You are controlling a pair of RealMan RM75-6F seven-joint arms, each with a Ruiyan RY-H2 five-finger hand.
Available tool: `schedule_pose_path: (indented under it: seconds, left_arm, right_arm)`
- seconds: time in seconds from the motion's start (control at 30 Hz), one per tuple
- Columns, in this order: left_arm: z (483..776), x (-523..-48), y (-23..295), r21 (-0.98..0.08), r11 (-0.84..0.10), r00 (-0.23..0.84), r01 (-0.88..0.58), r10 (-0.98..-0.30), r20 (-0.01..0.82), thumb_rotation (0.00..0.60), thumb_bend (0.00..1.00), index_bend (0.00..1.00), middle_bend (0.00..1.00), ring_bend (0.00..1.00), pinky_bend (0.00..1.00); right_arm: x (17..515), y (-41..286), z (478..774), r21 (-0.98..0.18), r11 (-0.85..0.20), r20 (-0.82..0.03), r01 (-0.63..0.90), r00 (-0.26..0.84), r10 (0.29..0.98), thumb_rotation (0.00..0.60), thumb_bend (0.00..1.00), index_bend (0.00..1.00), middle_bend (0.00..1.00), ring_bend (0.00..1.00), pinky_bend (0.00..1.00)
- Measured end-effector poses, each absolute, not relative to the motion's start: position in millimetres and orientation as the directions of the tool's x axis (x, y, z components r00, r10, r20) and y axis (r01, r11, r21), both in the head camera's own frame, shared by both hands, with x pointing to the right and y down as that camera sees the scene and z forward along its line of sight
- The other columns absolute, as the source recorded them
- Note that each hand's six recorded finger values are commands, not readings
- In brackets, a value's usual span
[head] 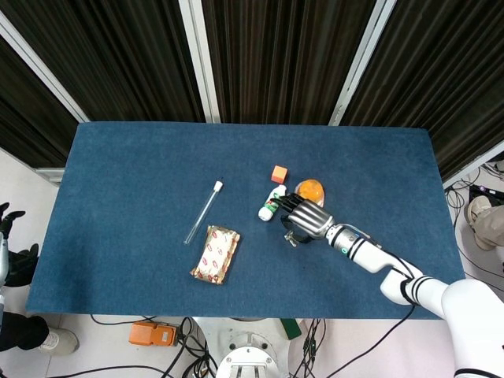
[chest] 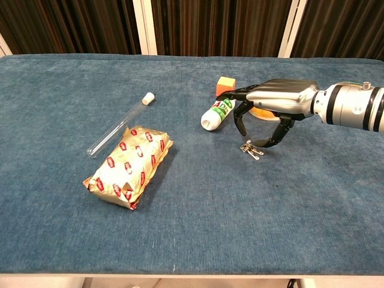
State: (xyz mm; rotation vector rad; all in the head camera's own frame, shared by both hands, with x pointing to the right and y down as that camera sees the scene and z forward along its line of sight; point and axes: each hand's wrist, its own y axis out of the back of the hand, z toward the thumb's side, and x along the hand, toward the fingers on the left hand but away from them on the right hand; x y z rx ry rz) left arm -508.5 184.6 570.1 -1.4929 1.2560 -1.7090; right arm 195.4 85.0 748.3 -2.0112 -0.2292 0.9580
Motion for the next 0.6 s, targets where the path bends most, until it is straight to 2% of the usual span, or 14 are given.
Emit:
schedule_pose_path:
  seconds: [0.6]
  left_arm:
    - [569.0,-511.0,185.4,-0.891,-0.418,-0.246,-0.178,-0.858,0.451,0.6,0.36,0.22,0.04,0.09,0.15]
  right_arm:
    - [185.9,86.0,753.7,-0.777,-0.592,-0.547,-0.214,0.695,0.468,0.6,0.53,0.61,0.03,0.13,0.16]
